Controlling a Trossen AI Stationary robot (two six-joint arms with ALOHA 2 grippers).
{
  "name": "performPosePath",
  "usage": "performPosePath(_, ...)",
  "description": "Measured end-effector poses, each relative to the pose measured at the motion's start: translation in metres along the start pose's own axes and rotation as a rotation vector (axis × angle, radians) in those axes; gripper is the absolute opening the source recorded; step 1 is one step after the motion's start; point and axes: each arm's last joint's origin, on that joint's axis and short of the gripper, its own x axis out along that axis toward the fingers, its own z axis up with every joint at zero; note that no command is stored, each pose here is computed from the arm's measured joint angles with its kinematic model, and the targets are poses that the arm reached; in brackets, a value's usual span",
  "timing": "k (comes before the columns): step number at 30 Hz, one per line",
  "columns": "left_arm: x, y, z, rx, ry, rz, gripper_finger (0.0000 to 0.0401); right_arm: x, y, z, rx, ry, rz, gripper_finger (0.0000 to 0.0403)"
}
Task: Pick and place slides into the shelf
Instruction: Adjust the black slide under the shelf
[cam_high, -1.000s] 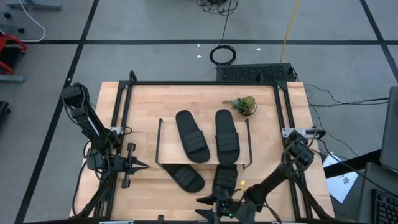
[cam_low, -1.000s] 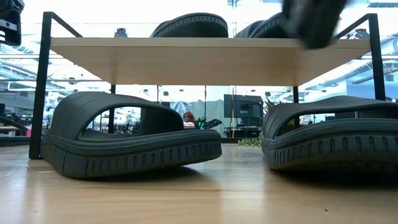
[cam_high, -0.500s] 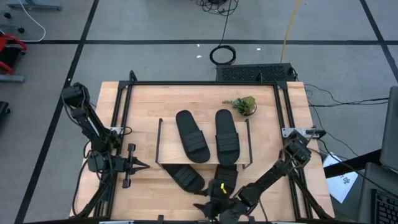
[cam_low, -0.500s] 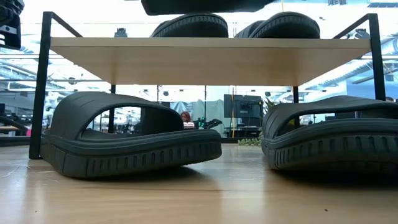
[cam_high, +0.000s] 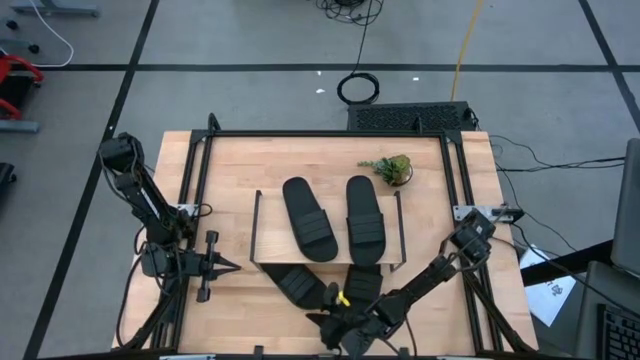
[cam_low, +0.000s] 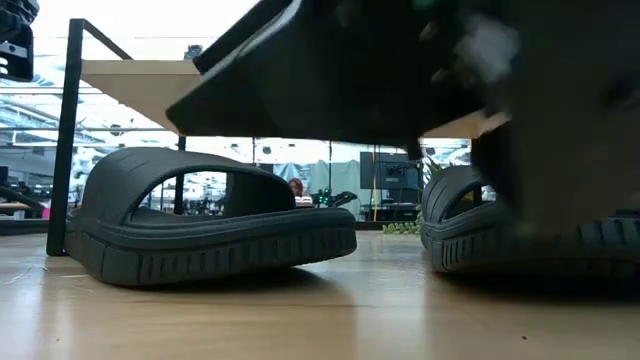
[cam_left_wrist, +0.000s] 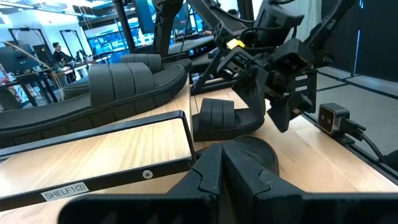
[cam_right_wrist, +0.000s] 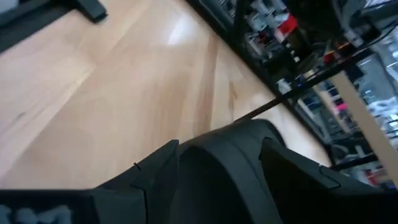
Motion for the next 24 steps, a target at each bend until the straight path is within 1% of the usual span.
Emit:
performPosePath(2, 0.0, 0.0, 0.0, 0.0, 0.0, 0.0, 0.0021, 0.003, 0.002, -0.003, -0.032, 0.024, -0.056, 0.0214)
performPosePath(4, 0.0, 0.0, 0.0, 0.0, 0.0, 0.0, 0.0021, 0.005, 0.004, -0.008, -0.091, 0.055, -0.102, 0.0214)
performPosePath(7, 0.0, 0.0, 0.0, -0.001, 0.0, 0.0, 0.0021, 0.009, 0.007, -0.012, -0.157, 0.065, -0.093, 0.0215)
performPosePath(11, 0.0, 0.0, 0.0, 0.0, 0.0, 0.0, 0.0021, 0.015, 0.007, -0.018, -0.159, 0.09, -0.111, 0.0215)
performPosePath(18, 0.0, 0.0, 0.0, 0.0, 0.0, 0.0, 0.0021, 0.028, -0.006, -0.024, -0.142, 0.128, -0.151, 0.0215)
performPosePath(24, 0.0, 0.0, 0.0, 0.001, 0.0, 0.0, 0.0021, 0.038, -0.014, -0.028, -0.134, 0.126, -0.115, 0.0215)
